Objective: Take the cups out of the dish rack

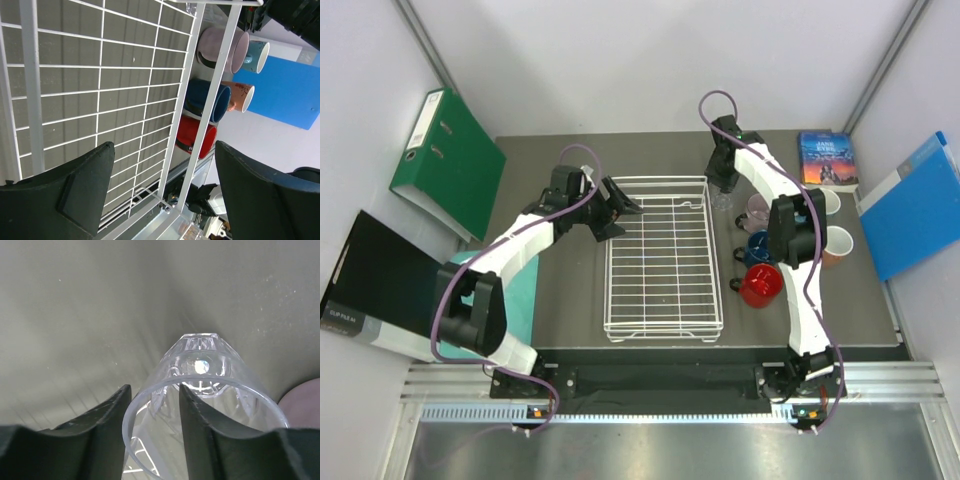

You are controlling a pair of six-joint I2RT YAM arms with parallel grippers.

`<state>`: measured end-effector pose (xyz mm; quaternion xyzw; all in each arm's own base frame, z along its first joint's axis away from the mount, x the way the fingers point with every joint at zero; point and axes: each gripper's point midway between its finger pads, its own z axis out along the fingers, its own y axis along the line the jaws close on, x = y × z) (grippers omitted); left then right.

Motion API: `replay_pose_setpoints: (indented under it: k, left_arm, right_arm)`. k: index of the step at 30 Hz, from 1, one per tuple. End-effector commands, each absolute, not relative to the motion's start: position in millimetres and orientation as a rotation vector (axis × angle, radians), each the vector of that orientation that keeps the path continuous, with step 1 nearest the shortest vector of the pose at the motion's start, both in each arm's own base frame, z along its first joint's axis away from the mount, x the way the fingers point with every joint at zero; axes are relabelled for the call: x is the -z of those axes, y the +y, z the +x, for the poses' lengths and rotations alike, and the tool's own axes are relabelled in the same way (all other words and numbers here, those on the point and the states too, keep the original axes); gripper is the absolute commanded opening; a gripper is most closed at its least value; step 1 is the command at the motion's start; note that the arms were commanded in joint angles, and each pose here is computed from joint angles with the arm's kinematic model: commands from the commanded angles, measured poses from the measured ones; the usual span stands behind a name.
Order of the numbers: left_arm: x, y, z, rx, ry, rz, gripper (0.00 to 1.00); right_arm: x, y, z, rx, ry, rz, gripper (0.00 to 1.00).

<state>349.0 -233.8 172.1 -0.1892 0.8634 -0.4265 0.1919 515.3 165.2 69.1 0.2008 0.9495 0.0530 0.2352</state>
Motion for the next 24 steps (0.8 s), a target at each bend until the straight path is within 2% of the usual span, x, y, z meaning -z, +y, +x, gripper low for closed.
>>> replay_pose_setpoints:
  k: [1, 6, 10, 12, 16, 21, 22, 24]
  left_arm:
    - [-176, -241, 348, 1.248, 2.418, -0.468, 0.86]
    - [-178, -241, 349, 1.244, 2.413, -0.436, 0.88]
    - [-179, -238, 352, 1.192, 2.433, -0.396, 0.88]
    - [-176, -235, 349, 1.154, 2.462, -0.344, 0.89]
    - [-178, -225, 351, 1.040, 2.470, -0.264, 0.89]
    - [-168, -198, 349, 0.773, 2.512, -0.185, 0.89]
    - [-168, -192, 345, 0.717, 2.530, -0.187, 0.90]
    - [-167, -182, 344, 0.626, 2.533, -0.182, 0.94]
  right_arm:
    - [-132, 176, 519, -0.237, 2.494, 0.485, 0.47]
    - [-176, 182, 521, -0.322, 2.398, 0.463, 0.55]
    - [-232, 184, 521, -0.409, 2.275, 0.441, 0.62]
    - [-253, 192, 517, -0.491, 2.230, 0.389, 0.63]
    - [-327, 203, 491, -0.662, 2.018, 0.226, 0.66]
    - [-367, 171, 443, -0.538, 1.879, 0.182, 0.74]
    - [-348, 164, 436, -0.506, 1.902, 0.200, 0.77]
    - [-361, 154, 415, -0.495, 1.849, 0.199, 0.79]
